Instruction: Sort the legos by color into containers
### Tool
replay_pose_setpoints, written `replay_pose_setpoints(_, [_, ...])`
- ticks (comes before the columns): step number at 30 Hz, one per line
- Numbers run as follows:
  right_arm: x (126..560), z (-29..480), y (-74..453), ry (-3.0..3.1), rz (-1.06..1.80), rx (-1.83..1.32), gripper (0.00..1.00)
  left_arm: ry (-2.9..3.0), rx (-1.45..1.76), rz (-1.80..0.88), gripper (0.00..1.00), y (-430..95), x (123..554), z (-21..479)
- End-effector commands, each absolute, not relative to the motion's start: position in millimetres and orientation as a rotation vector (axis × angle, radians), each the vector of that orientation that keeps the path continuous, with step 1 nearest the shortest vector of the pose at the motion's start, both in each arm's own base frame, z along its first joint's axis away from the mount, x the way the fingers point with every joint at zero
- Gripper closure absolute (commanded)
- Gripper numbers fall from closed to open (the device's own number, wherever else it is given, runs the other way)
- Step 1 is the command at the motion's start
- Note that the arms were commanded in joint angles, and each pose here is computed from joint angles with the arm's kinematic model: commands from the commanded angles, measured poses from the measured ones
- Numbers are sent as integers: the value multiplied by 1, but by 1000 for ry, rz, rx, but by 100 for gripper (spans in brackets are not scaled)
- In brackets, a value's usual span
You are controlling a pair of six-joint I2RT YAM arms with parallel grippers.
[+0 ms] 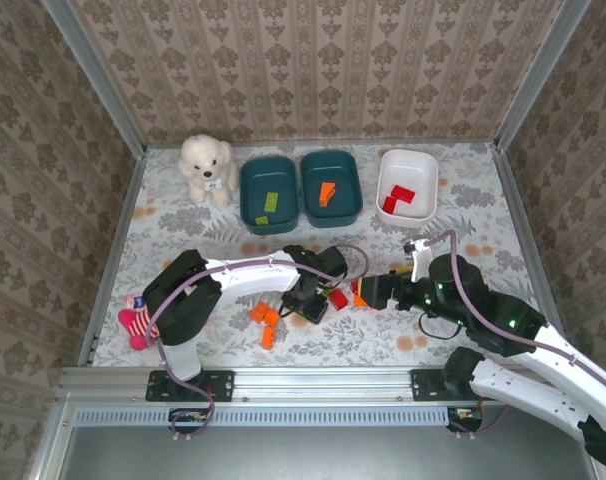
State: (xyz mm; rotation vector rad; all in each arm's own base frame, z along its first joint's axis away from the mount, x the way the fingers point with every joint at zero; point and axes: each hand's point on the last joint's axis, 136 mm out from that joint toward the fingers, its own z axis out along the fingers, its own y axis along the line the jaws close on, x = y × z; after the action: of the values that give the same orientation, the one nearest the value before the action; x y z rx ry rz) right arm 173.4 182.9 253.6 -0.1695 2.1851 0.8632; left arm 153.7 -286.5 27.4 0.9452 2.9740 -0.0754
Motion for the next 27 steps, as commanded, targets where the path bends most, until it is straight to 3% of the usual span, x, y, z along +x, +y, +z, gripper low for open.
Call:
replay_pose_setpoints(1, [175,248,179,2205,830,-144,1,2974,973,-32,61,-284,152,26])
replay_pose_setpoints(4, [176,250,180,2207,830,-145,1,2954,960,-36,68,-285,155,33])
replay_pose_setpoints(11, [179,264,179,2173,814,-162,2,2863,779,-133,69,-280,195,102])
replay_pose_setpoints(20, [203,292,212,2113,851,-213,2,2777,431,-270,69,-248,318,162])
replay_pose_setpoints(27, [215,288,224,2132,836,-224,3,2801,301,-271,70,-239,407,135])
